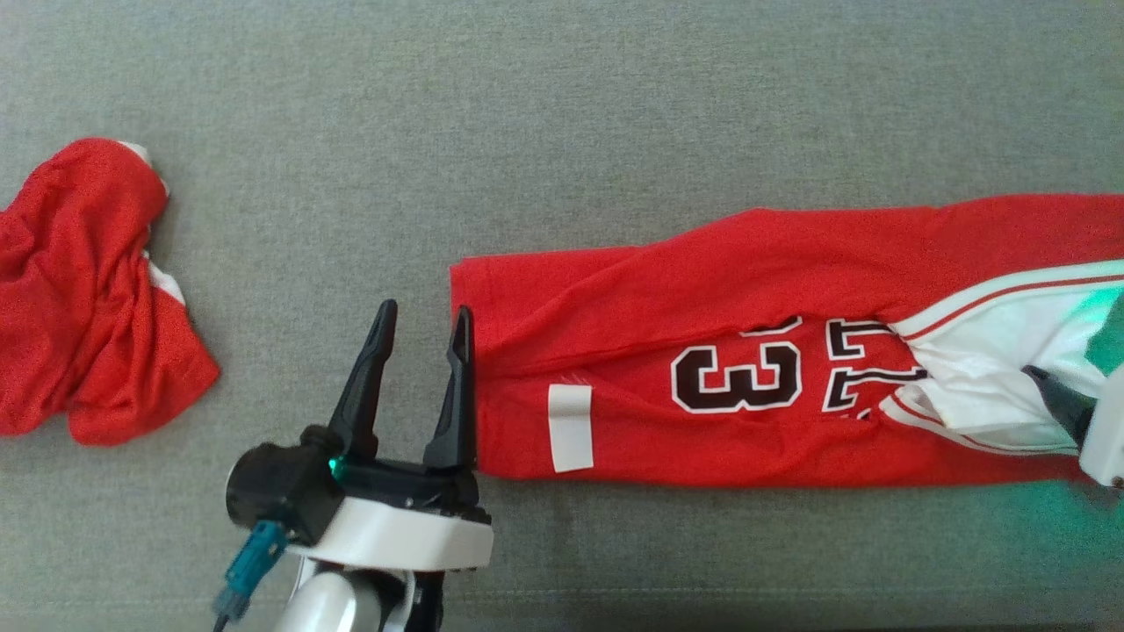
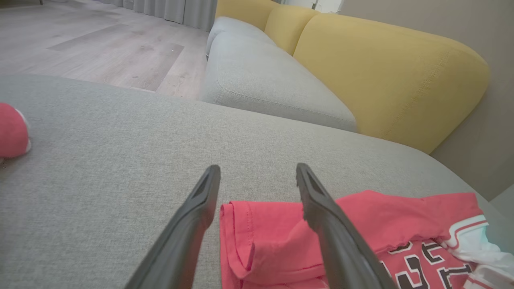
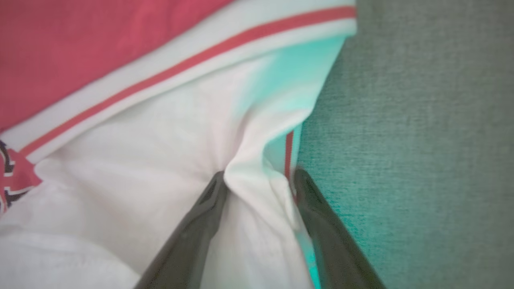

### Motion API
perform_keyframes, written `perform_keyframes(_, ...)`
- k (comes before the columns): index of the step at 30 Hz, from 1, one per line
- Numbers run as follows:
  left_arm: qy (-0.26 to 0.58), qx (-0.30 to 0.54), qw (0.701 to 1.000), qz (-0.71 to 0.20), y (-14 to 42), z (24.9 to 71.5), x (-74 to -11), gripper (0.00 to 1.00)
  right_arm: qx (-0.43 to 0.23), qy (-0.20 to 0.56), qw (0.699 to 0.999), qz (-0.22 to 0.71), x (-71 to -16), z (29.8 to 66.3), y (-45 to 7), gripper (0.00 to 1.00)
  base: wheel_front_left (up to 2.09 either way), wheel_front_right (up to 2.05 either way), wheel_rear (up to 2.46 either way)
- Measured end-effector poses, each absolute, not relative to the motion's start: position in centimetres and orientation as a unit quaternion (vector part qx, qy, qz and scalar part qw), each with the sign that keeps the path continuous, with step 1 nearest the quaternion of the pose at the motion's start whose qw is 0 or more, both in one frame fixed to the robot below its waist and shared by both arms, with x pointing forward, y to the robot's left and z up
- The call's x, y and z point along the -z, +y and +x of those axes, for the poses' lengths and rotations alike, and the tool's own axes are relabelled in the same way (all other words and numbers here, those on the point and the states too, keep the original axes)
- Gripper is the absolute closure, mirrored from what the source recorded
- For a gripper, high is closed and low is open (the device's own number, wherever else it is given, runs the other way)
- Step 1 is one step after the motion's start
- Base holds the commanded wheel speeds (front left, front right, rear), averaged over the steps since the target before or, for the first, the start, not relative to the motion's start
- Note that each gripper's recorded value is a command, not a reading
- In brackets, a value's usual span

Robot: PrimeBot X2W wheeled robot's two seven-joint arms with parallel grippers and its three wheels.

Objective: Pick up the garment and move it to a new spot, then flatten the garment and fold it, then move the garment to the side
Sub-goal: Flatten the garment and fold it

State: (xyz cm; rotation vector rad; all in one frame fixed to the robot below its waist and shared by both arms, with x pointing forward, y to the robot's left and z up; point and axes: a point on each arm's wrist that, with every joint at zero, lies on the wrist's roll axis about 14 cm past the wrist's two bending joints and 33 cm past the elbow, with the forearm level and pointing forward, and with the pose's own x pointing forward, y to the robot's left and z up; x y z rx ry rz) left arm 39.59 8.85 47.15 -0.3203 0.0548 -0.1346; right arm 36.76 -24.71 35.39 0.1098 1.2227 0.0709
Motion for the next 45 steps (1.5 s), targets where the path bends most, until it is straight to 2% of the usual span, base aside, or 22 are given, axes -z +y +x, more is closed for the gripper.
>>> perform_keyframes(1, 0.03, 0.067, 0.985, -0.159, 8.8, 39.5, -47.0, 0.0, -0.035, 0.572, 0.818, 0.056, -35.4, 36.8, -24.4, 1.0, 0.0, 0.0, 0.0)
perform_keyframes(5, 0.035, 0.068, 0.985, -0.154, 8.9, 39.4, -46.6, 0.0, -0.047, 0.555, 0.826, 0.085, -35.4, 37.4, -22.8, 1.0, 0.0, 0.0, 0.0)
perform_keyframes(14, 0.028, 0.052, 0.988, -0.145, 10.1, 39.2, -46.9, 0.0, 0.005, 0.469, 0.857, 0.215, -37.0, 41.0, -23.0, 1.0, 0.0, 0.0, 0.0)
perform_keyframes(20, 0.022, 0.05, 0.988, -0.145, 10.1, 39.2, -47.3, 0.0, 0.051, 0.429, 0.87, 0.237, -38.9, 41.9, -26.2, 1.0, 0.0, 0.0, 0.0)
perform_keyframes(25, 0.02, 0.049, 0.987, -0.152, 10.1, 39.1, -47.6, 0.0, 0.043, 0.394, 0.888, 0.232, -41.7, 42.9, -26.3, 1.0, 0.0, 0.0, 0.0)
perform_keyframes(30, 0.019, 0.047, 0.986, -0.159, 10.2, 39.0, -47.8, 0.0, -0.04, 0.378, 0.901, 0.207, -44.5, 43.5, -21.9, 1.0, 0.0, 0.0, 0.0)
perform_keyframes(33, 0.021, 0.046, 0.985, -0.165, 10.1, 39.0, -47.8, 0.0, -0.11, 0.389, 0.893, 0.196, -45.2, 42.5, -17.6, 1.0, 0.0, 0.0, 0.0)
perform_keyframes(36, 0.023, 0.046, 0.984, -0.169, 10.1, 39.0, -47.6, 0.0, -0.198, 0.41, 0.873, 0.174, -45.5, 40.9, -12.3, 1.0, 0.0, 0.0, 0.0)
perform_keyframes(39, 0.029, 0.043, 0.984, -0.173, 10.1, 39.0, -47.3, 0.0, -0.286, 0.43, 0.841, 0.162, -45.4, 38.7, -6.5, 1.0, 0.0, 0.0, 0.0)
perform_keyframes(45, 0.019, 0.039, 0.983, -0.179, 10.3, 39.5, -48.0, 0.0, -0.369, 0.455, 0.797, 0.147, -43.9, 36.2, -0.6, 1.0, 0.0, 0.0, 0.0)
